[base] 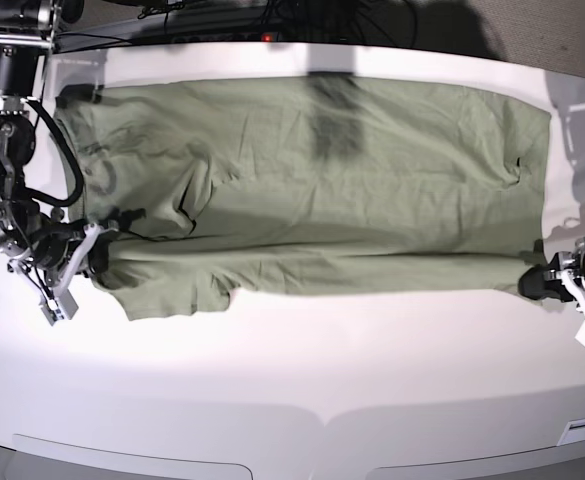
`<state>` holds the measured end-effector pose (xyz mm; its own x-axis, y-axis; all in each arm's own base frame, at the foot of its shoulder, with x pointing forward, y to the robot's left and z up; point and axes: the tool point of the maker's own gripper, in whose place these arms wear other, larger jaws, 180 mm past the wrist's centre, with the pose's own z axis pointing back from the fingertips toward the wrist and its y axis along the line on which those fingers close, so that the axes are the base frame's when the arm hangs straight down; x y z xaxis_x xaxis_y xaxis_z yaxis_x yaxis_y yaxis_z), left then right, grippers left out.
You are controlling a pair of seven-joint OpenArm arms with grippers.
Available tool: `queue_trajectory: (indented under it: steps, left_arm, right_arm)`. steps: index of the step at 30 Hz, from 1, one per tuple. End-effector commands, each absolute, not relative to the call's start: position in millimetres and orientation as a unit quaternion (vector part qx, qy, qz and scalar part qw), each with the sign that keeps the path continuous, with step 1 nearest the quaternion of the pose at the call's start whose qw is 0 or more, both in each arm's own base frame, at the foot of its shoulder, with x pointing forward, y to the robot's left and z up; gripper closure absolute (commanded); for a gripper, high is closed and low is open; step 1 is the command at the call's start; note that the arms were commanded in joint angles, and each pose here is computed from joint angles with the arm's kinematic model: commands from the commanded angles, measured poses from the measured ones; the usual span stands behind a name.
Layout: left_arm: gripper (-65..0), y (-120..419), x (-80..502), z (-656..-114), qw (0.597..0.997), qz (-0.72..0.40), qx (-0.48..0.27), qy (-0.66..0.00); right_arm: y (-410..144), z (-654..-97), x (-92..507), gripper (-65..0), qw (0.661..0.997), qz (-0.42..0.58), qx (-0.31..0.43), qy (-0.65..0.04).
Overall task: Fold the T-shirt properly
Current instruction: 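Lift the held shirt edge with both grippers and fold it over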
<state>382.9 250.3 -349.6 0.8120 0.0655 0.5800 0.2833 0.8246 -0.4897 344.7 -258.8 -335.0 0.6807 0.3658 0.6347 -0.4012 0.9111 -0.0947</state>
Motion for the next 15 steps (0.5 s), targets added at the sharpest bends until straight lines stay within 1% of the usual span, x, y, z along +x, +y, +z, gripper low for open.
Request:
queue_trajectory:
  steps: [1, 4, 9, 12, 15]
  left_arm:
    - [0.0, 259.3, 393.5, -324.5, 0.896, -0.065, -0.292, -0.328]
    - [0.0, 264.7, 388.8, -315.9, 0.893, -0.062, -0.307, -0.324]
    - [0.0, 281.4, 380.0, -308.5, 0.895, -0.055, -0.307, -0.32]
    - [0.0, 284.8, 368.0, -314.9, 0.898, -0.049, -0.313, -0.305]
    - [0.0, 279.3, 353.7, -323.3, 0.897, -0.043, -0.335, -0.285]
  right_arm:
    - [-265.7, -312.9, 354.8, 0.0, 0.904, 0.219, 0.011, -0.367]
    - [-275.5, -307.7, 352.2, 0.0, 0.904, 0.226, -0.006, -0.362]
    - [-289.1, -301.0, 351.1, 0.0, 0.905, 0.231, -0.025, -0.356]
    - [-289.4, -301.4, 350.7, 0.0, 0.905, 0.232, -0.026, -0.355]
    - [-289.8, -301.6, 350.4, 0.0, 0.906, 0.232, -0.026, -0.354]
